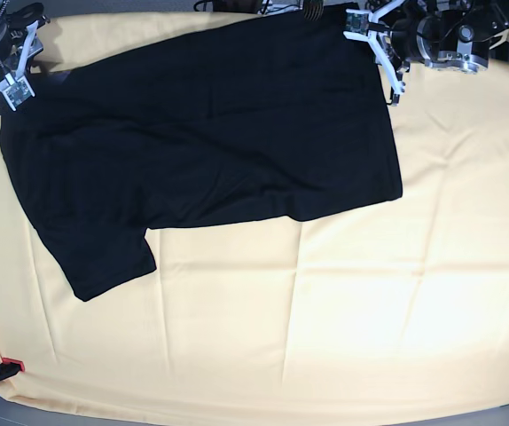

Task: Fold the T-shirt properly
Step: 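Adjust the left gripper's grip on the shirt's shoulder edge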

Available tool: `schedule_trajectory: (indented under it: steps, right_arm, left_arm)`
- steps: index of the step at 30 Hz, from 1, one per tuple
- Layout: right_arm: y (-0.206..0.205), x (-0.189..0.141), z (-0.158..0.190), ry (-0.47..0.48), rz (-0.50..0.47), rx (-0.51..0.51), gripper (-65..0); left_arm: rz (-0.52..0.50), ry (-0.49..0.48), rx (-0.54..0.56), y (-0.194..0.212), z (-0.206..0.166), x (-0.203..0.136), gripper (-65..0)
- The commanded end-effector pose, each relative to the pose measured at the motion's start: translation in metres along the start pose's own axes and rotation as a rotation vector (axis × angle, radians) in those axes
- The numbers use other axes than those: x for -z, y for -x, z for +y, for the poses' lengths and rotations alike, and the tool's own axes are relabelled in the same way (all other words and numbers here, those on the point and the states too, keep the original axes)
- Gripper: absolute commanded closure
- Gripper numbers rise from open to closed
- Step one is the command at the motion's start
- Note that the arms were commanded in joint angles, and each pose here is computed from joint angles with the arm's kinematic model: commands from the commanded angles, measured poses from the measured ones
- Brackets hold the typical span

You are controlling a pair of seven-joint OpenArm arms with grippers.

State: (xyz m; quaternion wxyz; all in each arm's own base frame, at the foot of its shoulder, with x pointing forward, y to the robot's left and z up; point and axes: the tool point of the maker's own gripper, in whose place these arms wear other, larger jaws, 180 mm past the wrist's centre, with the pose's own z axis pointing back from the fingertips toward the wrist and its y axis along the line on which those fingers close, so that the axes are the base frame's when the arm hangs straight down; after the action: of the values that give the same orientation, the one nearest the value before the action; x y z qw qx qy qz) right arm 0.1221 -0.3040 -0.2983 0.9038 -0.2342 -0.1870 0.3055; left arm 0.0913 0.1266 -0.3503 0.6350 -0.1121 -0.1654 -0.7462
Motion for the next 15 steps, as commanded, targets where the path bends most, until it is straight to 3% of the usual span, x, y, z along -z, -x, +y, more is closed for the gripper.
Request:
schedule_trajectory:
  steps: [1, 8, 10, 13, 15]
  right_arm:
    - [-0.005, -0.003, -0.007, 0.027, -0.022, -0.01, -40.5]
    - [-0.005, -0.003, -0.009, 0.04, -0.022, 0.009, -40.5]
    - [-0.005, -0.003, -0.009, 0.04, -0.021, 0.009, -40.5]
    - [-0.005, -0.003, -0.009, 0.04, -0.021, 0.009, -40.5]
    - [-0.005, -0.003, -0.009, 0.039, -0.021, 0.009, -40.5]
  left_arm:
    - [-0.007, -0.029, 0.0, -0.002, 0.008, -0.005, 0.0]
    - [0.017, -0.148, 0.026, -0.003, 0.031, -0.012, 0.0]
    - [-0.016, -0.095, 0.036, -0.012, 0.021, -0.013, 0.0]
    - [-0.048, 0.064, 0.094, -0.017, -0.008, -0.013, -1.0]
    - [-0.059, 0.14, 0.116, -0.018, -0.022, -0.014, -17.9]
